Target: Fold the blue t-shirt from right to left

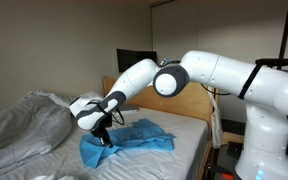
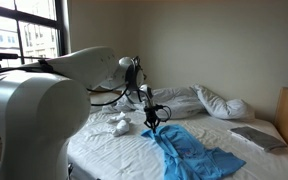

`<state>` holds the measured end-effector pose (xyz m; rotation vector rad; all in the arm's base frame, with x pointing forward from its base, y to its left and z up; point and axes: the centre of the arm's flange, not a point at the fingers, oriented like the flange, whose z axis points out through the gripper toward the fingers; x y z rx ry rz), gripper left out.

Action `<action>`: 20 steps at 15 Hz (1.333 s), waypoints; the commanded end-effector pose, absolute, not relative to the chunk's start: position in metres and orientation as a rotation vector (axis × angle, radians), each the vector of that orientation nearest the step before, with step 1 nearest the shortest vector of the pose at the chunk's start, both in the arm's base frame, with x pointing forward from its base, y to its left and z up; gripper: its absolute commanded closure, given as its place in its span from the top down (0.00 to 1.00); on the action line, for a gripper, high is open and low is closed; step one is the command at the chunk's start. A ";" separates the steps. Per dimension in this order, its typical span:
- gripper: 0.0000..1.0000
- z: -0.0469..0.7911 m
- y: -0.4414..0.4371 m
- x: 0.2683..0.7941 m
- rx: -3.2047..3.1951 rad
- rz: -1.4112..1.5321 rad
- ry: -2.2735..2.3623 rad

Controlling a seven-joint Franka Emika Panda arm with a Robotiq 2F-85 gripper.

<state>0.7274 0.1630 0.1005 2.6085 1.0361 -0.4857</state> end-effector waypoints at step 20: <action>0.91 0.060 0.229 0.698 2.499 -0.046 1.092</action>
